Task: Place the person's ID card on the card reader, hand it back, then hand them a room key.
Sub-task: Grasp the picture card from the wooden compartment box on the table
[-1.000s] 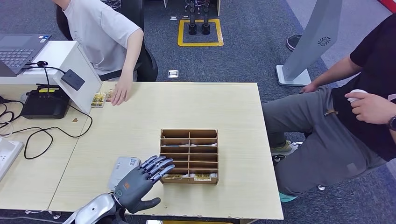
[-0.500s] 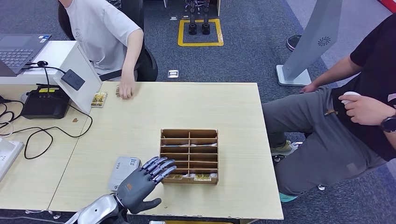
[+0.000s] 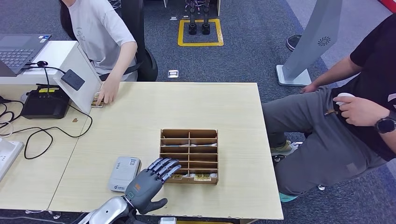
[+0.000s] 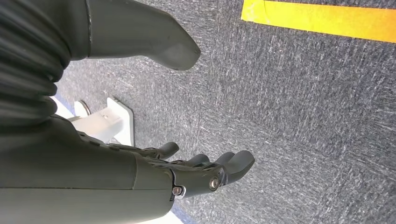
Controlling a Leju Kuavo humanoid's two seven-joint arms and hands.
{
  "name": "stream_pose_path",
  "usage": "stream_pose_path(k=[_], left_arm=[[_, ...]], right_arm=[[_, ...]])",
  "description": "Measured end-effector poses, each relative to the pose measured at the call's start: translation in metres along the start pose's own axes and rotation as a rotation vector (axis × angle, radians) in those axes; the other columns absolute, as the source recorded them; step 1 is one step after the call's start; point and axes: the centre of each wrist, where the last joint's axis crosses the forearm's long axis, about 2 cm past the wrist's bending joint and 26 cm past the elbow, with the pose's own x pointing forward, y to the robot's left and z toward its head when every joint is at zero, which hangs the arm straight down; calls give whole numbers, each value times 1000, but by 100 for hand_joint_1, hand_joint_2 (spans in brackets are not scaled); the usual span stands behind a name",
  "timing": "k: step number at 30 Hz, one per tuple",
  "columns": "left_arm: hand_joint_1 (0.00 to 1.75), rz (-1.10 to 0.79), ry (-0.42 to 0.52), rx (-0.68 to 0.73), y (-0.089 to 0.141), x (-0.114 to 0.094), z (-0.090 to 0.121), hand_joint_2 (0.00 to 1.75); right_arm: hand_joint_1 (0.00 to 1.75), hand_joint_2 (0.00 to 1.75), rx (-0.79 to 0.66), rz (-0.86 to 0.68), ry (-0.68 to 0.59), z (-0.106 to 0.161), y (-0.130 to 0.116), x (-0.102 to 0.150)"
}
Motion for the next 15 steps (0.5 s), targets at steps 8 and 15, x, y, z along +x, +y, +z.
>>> stream_pose_path(k=[8, 15], left_arm=[[86, 36, 27, -11, -5, 2, -6, 175], [175, 68, 50, 10, -6, 3, -11, 175]], right_arm=[[0, 175, 2, 8, 0, 0, 1, 1], [0, 175, 3, 13, -4, 0, 1, 2]])
